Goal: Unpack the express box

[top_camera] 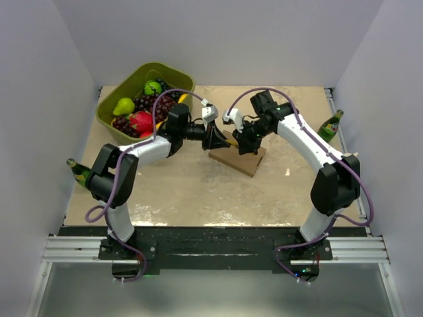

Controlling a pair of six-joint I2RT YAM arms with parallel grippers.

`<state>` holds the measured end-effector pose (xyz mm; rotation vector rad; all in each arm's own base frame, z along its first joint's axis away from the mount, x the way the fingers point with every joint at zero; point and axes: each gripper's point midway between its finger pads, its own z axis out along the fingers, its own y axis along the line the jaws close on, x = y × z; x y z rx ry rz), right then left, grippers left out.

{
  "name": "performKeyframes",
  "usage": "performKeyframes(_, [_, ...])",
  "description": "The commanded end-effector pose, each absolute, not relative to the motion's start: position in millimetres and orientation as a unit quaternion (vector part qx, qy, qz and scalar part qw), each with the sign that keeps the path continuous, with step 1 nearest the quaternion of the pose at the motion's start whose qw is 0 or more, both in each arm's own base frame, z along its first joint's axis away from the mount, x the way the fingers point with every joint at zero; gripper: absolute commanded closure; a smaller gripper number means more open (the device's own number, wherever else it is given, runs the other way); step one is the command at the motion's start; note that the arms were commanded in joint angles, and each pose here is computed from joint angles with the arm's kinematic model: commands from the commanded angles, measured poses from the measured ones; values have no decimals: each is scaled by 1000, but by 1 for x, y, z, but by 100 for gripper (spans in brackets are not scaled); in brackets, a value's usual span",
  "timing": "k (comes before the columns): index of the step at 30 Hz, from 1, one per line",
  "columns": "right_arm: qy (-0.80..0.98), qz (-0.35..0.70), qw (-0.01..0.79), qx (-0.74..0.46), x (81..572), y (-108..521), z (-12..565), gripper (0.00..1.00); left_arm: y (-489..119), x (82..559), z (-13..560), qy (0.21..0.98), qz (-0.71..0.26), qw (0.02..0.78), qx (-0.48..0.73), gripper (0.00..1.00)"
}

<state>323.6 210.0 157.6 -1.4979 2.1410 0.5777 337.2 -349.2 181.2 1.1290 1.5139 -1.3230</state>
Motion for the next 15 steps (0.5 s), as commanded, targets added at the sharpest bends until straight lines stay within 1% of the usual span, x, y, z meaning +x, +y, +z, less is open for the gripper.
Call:
performKeyframes(1, [766, 225, 280, -533, 340, 229, 181, 99, -361, 332, 205, 565, -543, 412, 466, 100])
performKeyframes(4, [784, 222, 305, -493, 353, 225, 192, 80, -356, 332, 205, 568, -544, 411, 461, 100])
performKeyframes(5, [787, 231, 312, -479, 356, 223, 197, 70, -354, 331, 206, 570, -547, 409, 457, 100])
performKeyframes(7, [782, 280, 328, -450, 359, 225, 211, 61, -347, 336, 210, 571, -548, 415, 449, 100])
performKeyframes(8, [783, 293, 338, -433, 364, 215, 217, 54, -344, 335, 210, 574, -552, 411, 444, 100])
performKeyframes(10, [772, 323, 351, -420, 364, 213, 224, 50, -334, 339, 214, 575, -553, 417, 435, 100])
performKeyframes(12, [768, 331, 357, -416, 363, 210, 224, 47, -326, 341, 220, 579, -558, 417, 423, 100])
performKeyframes(15, [764, 352, 347, -415, 359, 215, 219, 46, -319, 337, 219, 583, -561, 414, 417, 100])
